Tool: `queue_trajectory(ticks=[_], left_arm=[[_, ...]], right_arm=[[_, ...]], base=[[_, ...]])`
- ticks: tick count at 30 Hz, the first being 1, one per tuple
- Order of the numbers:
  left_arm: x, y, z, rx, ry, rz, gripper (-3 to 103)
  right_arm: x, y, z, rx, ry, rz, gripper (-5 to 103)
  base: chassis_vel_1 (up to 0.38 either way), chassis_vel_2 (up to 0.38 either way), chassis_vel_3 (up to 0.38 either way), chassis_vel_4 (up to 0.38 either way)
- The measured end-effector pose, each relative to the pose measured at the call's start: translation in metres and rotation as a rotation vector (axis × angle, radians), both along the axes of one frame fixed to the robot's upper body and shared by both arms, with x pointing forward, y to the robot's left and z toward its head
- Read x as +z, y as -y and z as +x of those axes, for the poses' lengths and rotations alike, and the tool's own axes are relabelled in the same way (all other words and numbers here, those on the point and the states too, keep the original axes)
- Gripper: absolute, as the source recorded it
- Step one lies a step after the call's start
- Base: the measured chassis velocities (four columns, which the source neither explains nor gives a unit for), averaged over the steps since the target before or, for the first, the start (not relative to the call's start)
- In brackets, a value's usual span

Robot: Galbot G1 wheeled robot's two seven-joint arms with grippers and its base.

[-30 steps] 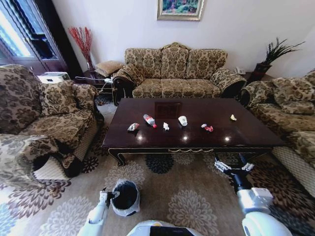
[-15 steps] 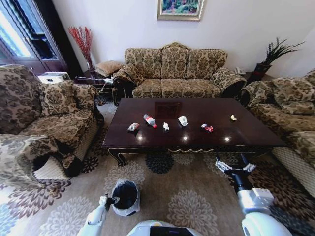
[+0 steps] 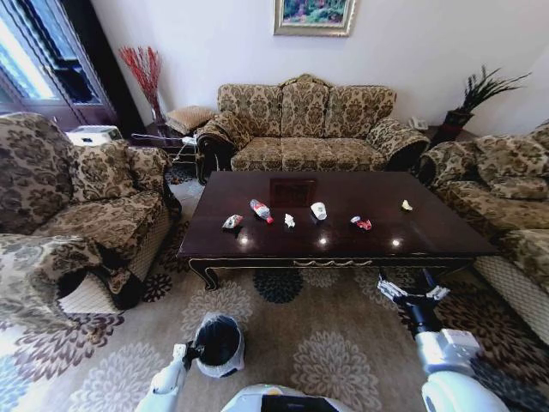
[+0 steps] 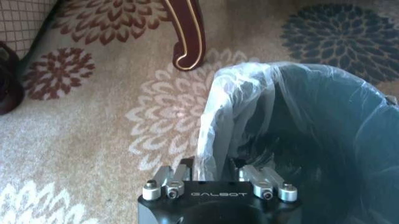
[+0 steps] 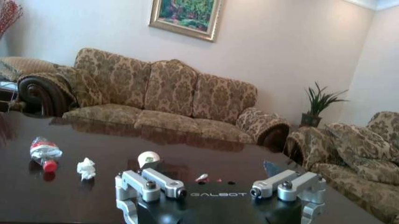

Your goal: Move to the front of the table and place the trash on the table into the trash bin.

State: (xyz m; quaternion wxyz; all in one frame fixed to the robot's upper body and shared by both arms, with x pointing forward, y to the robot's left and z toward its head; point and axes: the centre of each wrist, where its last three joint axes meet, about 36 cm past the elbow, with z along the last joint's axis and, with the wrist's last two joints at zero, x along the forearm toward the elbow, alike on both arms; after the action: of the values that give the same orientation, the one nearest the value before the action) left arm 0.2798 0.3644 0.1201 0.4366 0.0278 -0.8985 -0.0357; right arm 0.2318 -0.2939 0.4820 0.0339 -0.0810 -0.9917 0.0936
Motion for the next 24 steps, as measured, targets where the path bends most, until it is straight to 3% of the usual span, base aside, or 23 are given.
queue_trajectory(ticks=[3,6,15,24], left_arm=[[0.0,0.0,0.0,0.0,0.001,0.0,35],[0.0,0.0,0.0,0.002,-0.001,-0.001,23],[0.003,0.001,0.001,0.026,0.018,-0.029,3],[0.018,0.0,0.008,0.043,0.061,-0.059,3]], right_arm=[[0.001,0.0,0.0,-0.001,0.001,0.0,100],[0.003,0.001,0.0,-0.001,0.007,-0.005,100],[0.009,-0.001,-0.002,-0.017,0.001,0.018,100],[0.015,-0.003,-0.003,-0.038,0.003,0.024,100]], base=[[0.0,0.0,0.0,0.0],[0.0,0.0,0.0,0.0],[0.0,0.0,0.0,0.0],[0.0,0.0,0.0,0.0]])
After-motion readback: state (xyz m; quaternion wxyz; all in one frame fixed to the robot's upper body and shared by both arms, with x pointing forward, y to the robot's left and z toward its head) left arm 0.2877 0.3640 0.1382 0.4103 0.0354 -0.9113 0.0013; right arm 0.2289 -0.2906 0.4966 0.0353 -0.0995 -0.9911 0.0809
